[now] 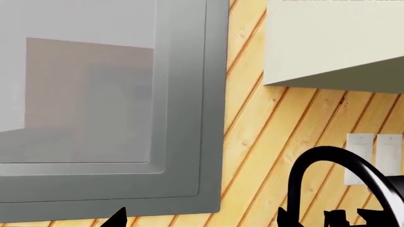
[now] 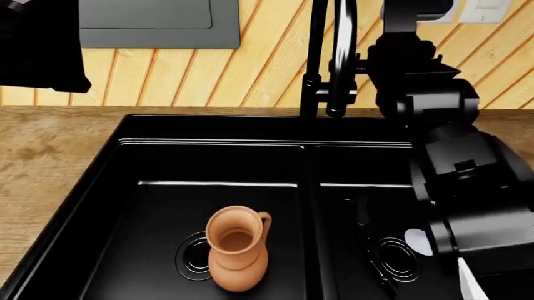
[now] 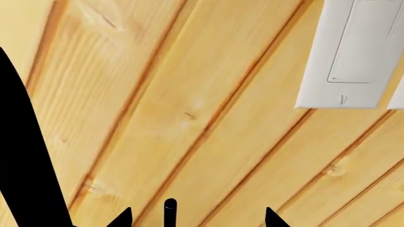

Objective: Pick the jug and wine glass and place them in the sink. Then turn on the water.

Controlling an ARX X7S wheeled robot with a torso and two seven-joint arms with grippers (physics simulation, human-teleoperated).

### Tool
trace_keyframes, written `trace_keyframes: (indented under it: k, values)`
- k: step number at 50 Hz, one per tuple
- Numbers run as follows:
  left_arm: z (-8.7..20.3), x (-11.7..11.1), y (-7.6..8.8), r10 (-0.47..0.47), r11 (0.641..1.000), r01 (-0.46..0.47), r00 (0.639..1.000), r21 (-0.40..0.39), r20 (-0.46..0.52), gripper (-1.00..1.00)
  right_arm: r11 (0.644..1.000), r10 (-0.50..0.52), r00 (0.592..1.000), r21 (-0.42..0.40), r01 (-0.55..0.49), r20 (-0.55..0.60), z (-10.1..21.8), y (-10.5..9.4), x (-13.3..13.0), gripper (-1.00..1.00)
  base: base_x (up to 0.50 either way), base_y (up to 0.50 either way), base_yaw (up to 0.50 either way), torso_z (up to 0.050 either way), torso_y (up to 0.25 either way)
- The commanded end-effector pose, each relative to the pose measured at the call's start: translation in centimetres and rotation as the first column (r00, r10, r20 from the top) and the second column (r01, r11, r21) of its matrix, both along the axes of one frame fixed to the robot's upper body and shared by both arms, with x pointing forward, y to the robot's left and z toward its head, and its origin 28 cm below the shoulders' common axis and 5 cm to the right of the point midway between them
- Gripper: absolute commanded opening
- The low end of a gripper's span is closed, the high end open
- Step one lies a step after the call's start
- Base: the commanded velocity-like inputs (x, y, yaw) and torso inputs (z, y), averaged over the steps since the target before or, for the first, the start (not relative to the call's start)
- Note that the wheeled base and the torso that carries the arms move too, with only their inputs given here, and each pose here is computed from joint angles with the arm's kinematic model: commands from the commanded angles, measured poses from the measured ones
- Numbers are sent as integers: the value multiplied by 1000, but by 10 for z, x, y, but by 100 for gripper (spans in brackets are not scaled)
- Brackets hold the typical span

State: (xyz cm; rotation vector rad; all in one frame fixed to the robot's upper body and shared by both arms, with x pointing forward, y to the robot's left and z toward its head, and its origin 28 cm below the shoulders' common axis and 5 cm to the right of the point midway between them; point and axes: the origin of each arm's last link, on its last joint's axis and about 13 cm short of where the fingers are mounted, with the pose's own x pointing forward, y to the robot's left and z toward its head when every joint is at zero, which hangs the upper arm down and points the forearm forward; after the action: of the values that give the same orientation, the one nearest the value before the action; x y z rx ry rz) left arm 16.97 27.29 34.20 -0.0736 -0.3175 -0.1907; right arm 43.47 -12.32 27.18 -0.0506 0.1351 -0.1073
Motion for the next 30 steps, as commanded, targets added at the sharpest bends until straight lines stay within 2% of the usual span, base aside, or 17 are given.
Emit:
trace_keyframes:
  k: [1, 30]
  values:
    - [0, 1, 2, 3, 1000, -3, 1000, -10, 1, 100, 1000, -4, 1000, 0, 4, -21, -4, 2, 0, 100, 0, 0, 0, 0, 0]
    - [1, -1, 4, 8, 1000, -8, 1000, -16, 11, 100, 1000, 1, 1000, -5, -1, -5, 6, 5, 0, 100, 0, 0, 0, 0, 0]
